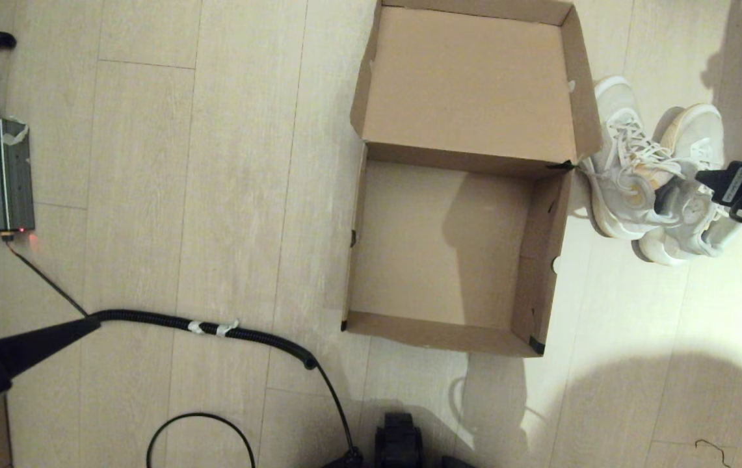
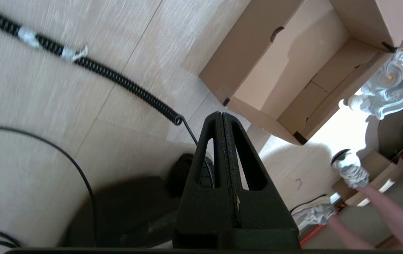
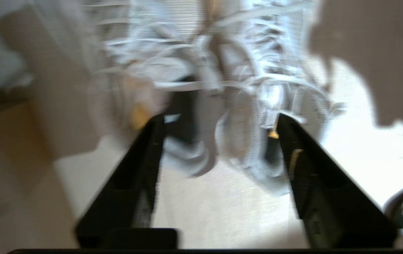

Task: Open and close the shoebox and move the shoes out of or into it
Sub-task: Put the shoes into the shoe box

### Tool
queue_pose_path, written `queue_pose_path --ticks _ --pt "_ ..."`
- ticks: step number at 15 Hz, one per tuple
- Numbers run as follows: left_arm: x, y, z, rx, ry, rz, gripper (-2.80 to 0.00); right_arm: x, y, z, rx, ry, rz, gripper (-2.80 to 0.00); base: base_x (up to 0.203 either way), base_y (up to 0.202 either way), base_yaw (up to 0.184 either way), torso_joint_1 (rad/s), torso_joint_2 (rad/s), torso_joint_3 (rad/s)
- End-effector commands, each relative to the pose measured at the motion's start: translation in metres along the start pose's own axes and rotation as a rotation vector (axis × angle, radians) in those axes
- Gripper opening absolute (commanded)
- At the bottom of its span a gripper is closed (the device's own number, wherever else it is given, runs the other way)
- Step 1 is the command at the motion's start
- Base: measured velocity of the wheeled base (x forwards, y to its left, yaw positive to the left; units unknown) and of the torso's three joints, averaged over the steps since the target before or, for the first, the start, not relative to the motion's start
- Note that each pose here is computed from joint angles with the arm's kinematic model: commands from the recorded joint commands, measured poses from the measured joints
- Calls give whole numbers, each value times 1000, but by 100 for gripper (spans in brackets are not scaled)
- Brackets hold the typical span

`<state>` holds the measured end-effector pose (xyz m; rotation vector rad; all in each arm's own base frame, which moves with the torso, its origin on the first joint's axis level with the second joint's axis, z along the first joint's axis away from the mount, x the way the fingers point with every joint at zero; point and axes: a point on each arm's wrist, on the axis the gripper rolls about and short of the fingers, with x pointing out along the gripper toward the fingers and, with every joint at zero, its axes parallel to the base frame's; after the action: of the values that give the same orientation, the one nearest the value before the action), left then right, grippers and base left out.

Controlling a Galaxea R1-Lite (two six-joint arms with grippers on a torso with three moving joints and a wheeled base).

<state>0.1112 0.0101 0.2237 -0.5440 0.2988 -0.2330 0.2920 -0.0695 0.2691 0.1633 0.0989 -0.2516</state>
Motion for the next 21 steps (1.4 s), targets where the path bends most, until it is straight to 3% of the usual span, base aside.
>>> queue_pose_path --ticks 1,4,6,8,11,14,16,21 --pt "17 1 15 12 25 -10 -280 -20 18 14 -7 -49 84 -280 0 0 0 0 0 0" --pt "51 -5 43 48 78 -93 -280 -14 38 10 24 7 327 -280 0 0 0 0 0 0" --pt "84 -3 55 39 139 -141 -280 2 41 8 85 43 385 -280 0 0 0 0 0 0" --pt "125 -3 66 39 197 -223 -280 17 43 4 84 84 422 -280 0 0 0 0 0 0" --pt "185 -14 72 78 225 -349 -280 27 40 -5 49 147 665 -280 0 0 0 0 0 0" --pt "235 -21 62 119 218 -437 -280 52 37 -27 47 174 687 -280 0 0 0 0 0 0" --pt "268 -25 56 141 199 -465 -280 67 36 -35 42 133 685 -280 0 0 0 0 0 0" --pt "312 -46 74 217 5 -525 -280 73 39 -27 86 23 680 -280 0 0 0 0 0 0"
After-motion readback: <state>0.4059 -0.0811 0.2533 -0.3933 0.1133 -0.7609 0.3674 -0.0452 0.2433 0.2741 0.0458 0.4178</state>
